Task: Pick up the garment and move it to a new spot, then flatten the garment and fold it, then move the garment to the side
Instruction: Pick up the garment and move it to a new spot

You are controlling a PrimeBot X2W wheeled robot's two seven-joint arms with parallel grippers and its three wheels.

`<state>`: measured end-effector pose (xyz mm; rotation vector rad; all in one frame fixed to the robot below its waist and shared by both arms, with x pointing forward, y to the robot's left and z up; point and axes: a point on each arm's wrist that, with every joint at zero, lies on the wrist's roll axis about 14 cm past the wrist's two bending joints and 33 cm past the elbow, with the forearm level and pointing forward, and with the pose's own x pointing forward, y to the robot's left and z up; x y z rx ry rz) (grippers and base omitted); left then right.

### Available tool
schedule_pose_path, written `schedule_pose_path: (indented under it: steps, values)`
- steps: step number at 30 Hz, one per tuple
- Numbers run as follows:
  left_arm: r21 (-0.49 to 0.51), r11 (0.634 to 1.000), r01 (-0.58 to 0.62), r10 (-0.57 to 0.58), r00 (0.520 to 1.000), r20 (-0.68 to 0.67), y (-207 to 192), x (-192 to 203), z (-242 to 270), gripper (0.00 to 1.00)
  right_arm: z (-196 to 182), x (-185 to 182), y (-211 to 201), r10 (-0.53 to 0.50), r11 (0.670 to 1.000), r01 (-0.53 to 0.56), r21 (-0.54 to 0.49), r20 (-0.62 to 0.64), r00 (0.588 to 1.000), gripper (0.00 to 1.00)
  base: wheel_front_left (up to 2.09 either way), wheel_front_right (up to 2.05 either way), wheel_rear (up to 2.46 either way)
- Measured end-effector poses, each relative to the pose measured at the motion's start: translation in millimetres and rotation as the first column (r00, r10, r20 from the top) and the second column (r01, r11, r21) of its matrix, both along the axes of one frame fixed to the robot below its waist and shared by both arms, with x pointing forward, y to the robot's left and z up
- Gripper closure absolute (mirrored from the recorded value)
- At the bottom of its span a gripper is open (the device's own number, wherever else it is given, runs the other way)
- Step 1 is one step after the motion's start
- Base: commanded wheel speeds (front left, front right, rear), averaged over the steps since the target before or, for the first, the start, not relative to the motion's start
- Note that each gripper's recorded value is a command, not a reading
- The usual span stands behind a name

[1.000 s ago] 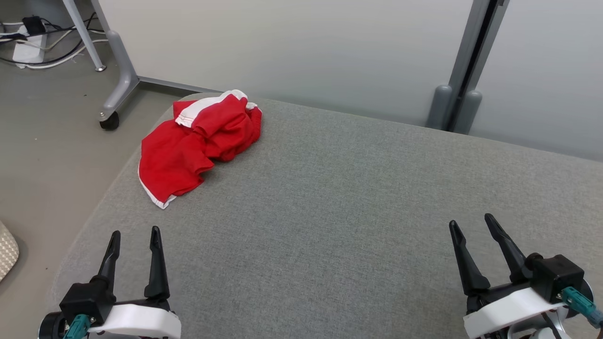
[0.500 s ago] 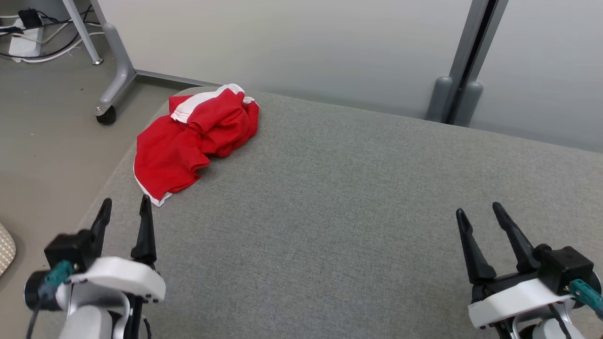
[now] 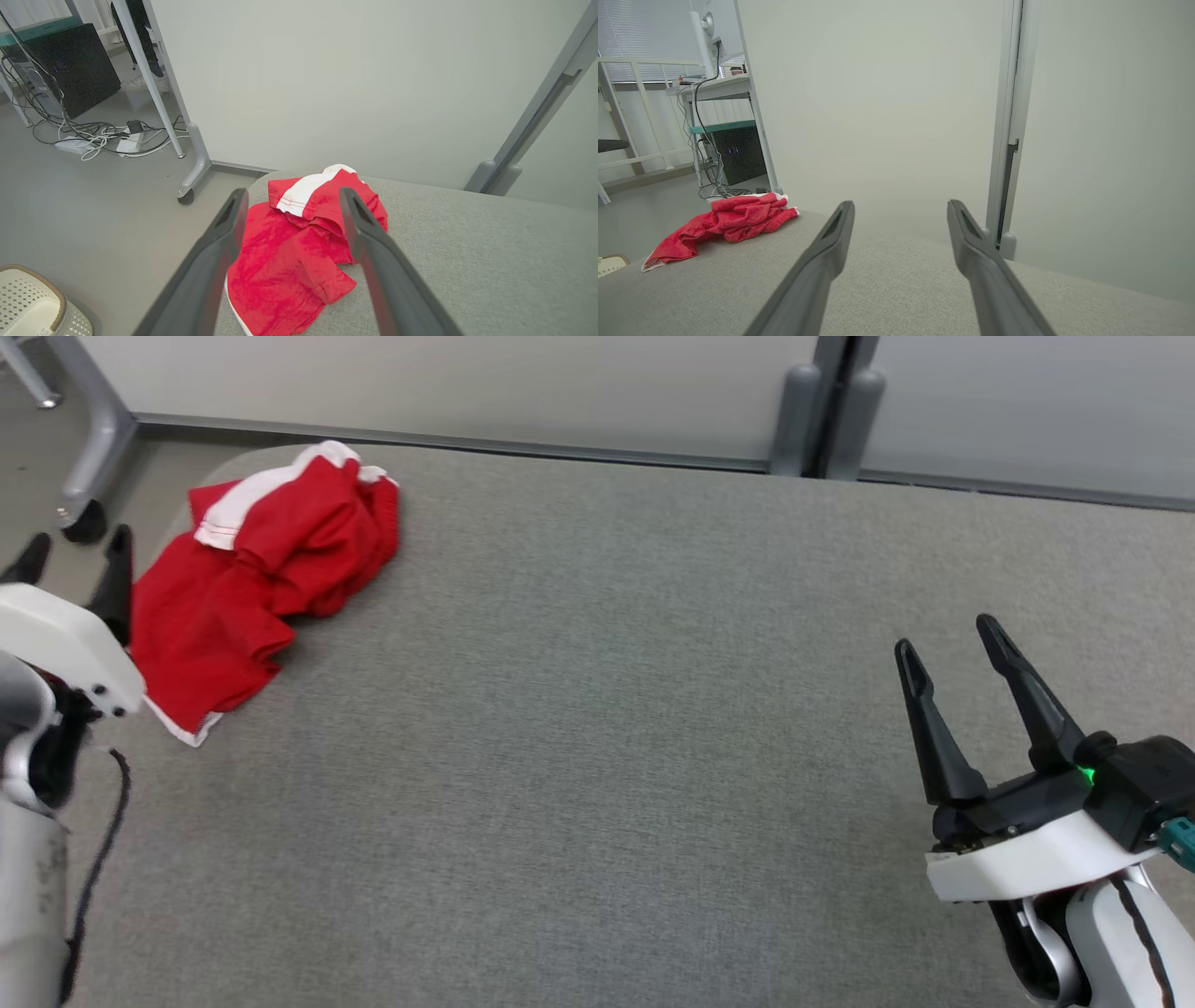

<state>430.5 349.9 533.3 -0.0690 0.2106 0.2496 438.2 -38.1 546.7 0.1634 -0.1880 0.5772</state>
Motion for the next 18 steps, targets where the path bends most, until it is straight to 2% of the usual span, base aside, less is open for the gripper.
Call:
schedule_pose_path:
  steps: [5,10,12,16,18]
  values:
    - [-0.052,0.999,-0.004,-0.002,0.994,-0.108,12.9,42.5,-14.0,0.0,-5.2,11.6,-16.7,-0.041,0.999,0.041,0.002,-0.003,0.999,0.0,0.0,0.0,0.0]
    - [-0.147,0.988,-0.037,0.0,0.969,-0.247,14.9,72.7,-57.3,0.0,-17.5,24.1,-35.2,-0.092,0.996,0.092,-0.002,-0.024,0.995,0.0,0.0,0.0,0.0]
    - [-0.174,0.983,-0.057,-0.004,0.944,-0.331,12.8,83.5,-89.1,0.0,-27.5,29.8,-47.7,-0.127,0.992,0.127,-0.009,-0.043,0.991,0.0,0.0,0.0,0.0]
    - [-0.219,0.974,-0.063,-0.034,0.911,-0.411,-4.1,92.3,-132.1,0.0,-41.0,33.8,-62.9,-0.168,0.986,0.166,-0.027,-0.069,0.983,0.0,0.0,0.0,0.0]
    - [-0.242,0.968,-0.073,-0.053,0.876,-0.479,-12.9,88.4,-157.6,0.0,-45.5,36.2,-69.2,-0.184,0.983,0.182,-0.036,-0.077,0.98,0.0,0.0,0.0,0.0]
